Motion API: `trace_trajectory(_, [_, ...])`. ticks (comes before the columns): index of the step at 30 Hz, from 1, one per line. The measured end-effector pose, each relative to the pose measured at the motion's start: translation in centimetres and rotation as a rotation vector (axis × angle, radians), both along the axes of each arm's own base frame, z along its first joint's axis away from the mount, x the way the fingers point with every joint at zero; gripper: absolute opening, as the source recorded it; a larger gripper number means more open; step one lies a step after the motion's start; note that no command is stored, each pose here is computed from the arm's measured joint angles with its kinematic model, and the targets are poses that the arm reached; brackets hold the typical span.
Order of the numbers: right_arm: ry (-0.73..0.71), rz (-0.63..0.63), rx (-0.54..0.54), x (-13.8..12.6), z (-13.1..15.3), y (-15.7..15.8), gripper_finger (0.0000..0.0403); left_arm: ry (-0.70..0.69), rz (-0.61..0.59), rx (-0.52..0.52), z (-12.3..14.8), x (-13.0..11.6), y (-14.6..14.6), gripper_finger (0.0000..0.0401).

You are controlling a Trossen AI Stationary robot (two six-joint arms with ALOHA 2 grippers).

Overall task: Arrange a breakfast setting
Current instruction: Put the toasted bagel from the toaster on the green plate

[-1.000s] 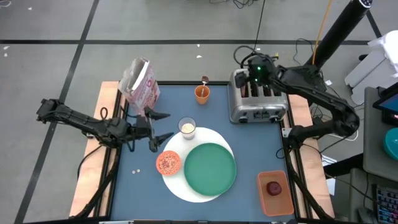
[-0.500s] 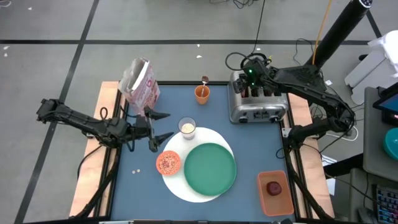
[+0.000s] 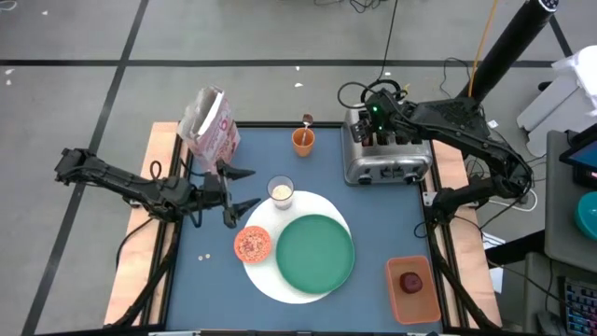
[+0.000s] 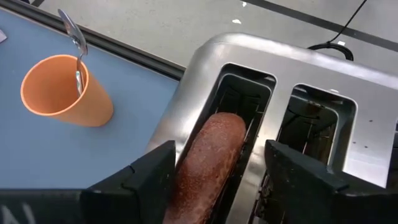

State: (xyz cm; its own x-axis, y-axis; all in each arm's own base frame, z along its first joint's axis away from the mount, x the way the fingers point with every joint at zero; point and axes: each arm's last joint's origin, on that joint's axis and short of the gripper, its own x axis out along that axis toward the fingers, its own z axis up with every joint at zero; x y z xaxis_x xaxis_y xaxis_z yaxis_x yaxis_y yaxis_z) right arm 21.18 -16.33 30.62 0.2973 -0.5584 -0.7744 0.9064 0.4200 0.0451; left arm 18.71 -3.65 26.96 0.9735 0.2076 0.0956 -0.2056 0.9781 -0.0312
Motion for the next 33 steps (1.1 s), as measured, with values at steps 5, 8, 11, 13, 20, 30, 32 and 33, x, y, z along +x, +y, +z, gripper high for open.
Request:
trace_trajectory(5, [0.0,0.0,0.0,0.0,0.0,0.0,0.0209,0.0,0.0,0.0,0.0,0.0,0.0,0.0392])
trace_trajectory(8, [0.0,0.001,0.001,0.0,0.0,0.01,0.019,0.0,0.0,0.0,0.0,0.0,0.0,0.0392])
trace_trajectory(11, [0.0,0.001,0.0,0.01,0.0,0.01,0.017,0.0,0.0,0.0,0.0,0.0,0.0,0.0392])
trace_trajectory(13, [-0.001,0.001,0.001,0.01,0.0,0.01,0.0157,0.0,0.0,0.0,0.0,0.0,0.0,0.0392])
trace_trajectory(20, [-0.006,0.0,-0.004,0.05,0.03,-0.02,0.0116,0.001,0.0,0.001,-0.01,0.0,0.0,0.0392])
trace_trajectory(30, [-0.01,-0.001,-0.009,0.08,0.05,-0.07,0.0074,0.001,0.0,0.006,-0.01,-0.01,0.0,0.0392])
trace_trajectory(32, [-0.011,-0.001,-0.009,0.09,0.06,-0.07,0.0071,0.001,0.001,0.006,-0.01,-0.01,0.0,0.0392])
trace_trajectory(33, [-0.011,-0.001,-0.009,0.09,0.06,-0.07,0.007,0.001,0.001,0.006,-0.01,-0.01,0.0,0.0392])
